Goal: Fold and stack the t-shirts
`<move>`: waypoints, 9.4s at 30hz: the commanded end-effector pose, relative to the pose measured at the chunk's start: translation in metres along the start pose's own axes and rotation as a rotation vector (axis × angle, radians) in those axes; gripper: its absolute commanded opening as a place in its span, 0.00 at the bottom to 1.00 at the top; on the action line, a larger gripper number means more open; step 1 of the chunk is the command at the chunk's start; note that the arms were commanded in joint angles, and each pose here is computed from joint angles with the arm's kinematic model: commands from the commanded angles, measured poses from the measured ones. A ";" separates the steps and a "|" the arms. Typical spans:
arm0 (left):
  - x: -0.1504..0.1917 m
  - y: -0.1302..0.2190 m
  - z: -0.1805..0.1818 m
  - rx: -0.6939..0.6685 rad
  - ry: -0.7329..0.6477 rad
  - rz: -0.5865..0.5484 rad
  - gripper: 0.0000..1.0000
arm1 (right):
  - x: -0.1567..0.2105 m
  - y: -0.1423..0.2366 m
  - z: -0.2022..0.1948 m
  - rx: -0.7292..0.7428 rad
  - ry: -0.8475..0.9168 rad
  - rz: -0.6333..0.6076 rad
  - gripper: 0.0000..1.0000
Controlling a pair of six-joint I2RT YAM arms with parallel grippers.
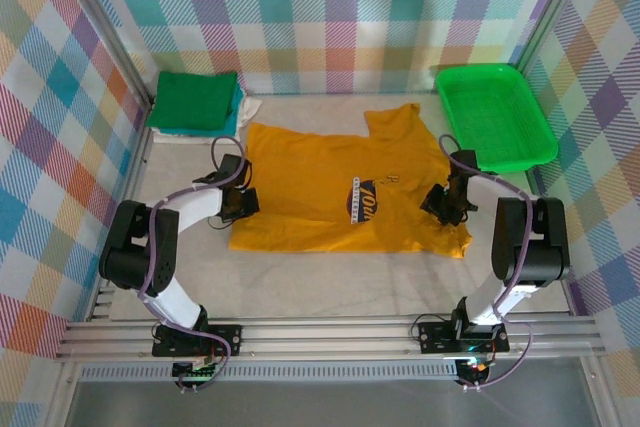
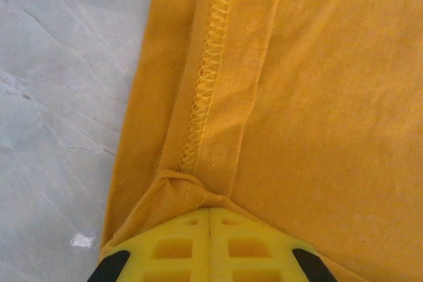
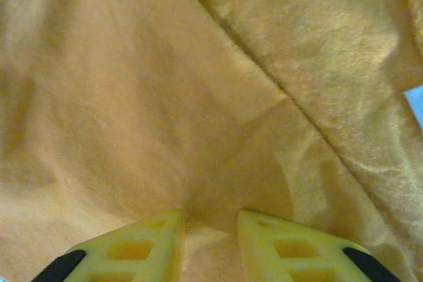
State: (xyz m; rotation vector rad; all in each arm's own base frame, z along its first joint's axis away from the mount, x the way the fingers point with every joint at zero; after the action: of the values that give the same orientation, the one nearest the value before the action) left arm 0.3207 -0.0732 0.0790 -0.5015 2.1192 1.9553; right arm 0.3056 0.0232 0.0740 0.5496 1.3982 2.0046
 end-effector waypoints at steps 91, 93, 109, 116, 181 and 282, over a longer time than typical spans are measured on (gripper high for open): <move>0.007 0.039 -0.016 -0.038 -0.092 -0.049 0.45 | 0.007 0.022 0.094 0.170 0.295 -0.185 0.17; 0.006 0.036 -0.016 -0.047 -0.095 -0.046 0.45 | 0.007 0.012 0.088 0.184 0.288 -0.167 0.24; 0.028 0.054 -0.022 0.091 -0.001 -0.099 0.48 | 0.047 0.027 0.049 0.024 0.221 -0.033 0.24; 0.049 0.030 -0.014 0.061 0.086 -0.036 0.45 | 0.035 0.012 0.005 0.034 0.055 -0.021 0.07; -0.167 -0.044 -0.024 0.131 -0.064 0.023 0.72 | -0.113 -0.024 0.236 -0.044 0.160 -0.074 0.46; -0.184 -0.026 0.014 -0.035 -0.101 0.033 0.81 | -0.001 0.079 0.155 -0.310 0.154 -0.258 0.00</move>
State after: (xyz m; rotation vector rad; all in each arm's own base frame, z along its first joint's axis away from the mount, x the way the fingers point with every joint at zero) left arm 0.5101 -0.0512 0.1446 -0.4356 1.9586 1.9071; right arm 0.3850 0.1062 0.2026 0.0900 1.1549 2.0331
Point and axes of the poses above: each hand's point on the last joint's axis, 136 mm out from that joint toward the fingers, its own y axis back along the fingers, its own z axis along the line the jaws close on, x = y × z, the point moved 6 cm from there along y, back along the fingers, and after that the axes turned 10 degrees about -y, right-handed, at the moved point
